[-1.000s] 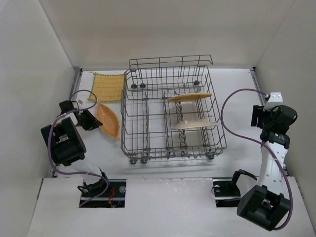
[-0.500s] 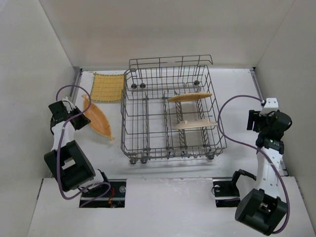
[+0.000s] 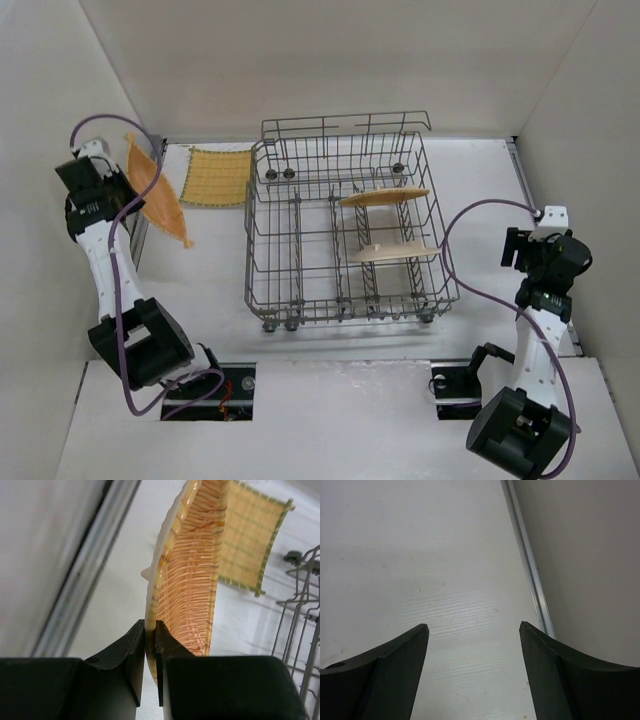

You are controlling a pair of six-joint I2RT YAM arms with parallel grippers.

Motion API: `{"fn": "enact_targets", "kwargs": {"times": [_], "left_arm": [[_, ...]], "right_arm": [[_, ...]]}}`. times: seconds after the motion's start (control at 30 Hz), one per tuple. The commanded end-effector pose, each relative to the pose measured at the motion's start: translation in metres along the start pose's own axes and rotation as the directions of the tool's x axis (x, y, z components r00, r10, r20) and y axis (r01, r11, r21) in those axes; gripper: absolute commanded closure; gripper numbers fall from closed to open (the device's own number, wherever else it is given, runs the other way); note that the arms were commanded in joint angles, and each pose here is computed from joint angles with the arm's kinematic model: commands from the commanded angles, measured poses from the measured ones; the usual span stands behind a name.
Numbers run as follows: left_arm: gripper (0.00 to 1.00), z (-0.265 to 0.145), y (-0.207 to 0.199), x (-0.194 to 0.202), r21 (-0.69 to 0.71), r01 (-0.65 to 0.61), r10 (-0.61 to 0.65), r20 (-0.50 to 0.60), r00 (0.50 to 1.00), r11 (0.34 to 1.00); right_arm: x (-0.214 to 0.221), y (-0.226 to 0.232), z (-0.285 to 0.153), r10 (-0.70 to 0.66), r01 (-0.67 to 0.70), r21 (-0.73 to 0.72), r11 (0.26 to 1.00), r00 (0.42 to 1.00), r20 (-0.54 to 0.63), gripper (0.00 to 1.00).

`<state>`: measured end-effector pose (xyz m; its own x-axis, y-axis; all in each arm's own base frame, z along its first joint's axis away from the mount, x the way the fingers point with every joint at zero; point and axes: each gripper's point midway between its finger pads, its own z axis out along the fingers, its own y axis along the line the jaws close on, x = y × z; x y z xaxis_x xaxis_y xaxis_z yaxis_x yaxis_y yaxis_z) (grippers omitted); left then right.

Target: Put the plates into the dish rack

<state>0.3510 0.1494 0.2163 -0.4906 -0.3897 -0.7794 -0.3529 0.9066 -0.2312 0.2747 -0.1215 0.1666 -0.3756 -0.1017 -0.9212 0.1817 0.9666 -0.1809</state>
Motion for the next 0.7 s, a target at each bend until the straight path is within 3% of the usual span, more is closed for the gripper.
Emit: {"fn": "enact_targets", "kwargs": {"times": [0.0, 0.2, 0.3, 0.5, 0.67], "left_arm": [[0.96, -0.023, -0.017, -0.064, -0.021, -0.130, 0.131, 0.130, 0.983, 0.991], [0.95, -0.047, -0.060, -0.123, -0.044, -0.292, 0.294, 0.255, 0.921, 0.955], [0.94, -0.057, -0.093, -0.141, -0.071, -0.418, 0.418, 0.312, 0.853, 0.906], [0.94, -0.080, -0.166, -0.153, -0.129, -0.650, 0.634, 0.423, 0.647, 0.749], [0.93, -0.095, -0.214, -0.150, -0.159, -0.755, 0.716, 0.487, 0.500, 0.636]], "right_arm": [[-0.022, -0.007, 0.000, 0.007, -0.009, 0.020, 1.000, 0.996, 0.090, 0.20], [-0.023, -0.010, 0.000, 0.030, -0.031, 0.011, 0.999, 0.995, 0.099, 0.19], [-0.022, -0.012, 0.001, 0.043, -0.043, 0.001, 0.999, 0.995, 0.092, 0.19], [-0.021, -0.014, 0.001, 0.058, -0.058, -0.002, 0.998, 0.994, 0.088, 0.20], [-0.020, -0.013, 0.002, 0.059, -0.059, -0.006, 0.998, 0.995, 0.086, 0.20]]}}
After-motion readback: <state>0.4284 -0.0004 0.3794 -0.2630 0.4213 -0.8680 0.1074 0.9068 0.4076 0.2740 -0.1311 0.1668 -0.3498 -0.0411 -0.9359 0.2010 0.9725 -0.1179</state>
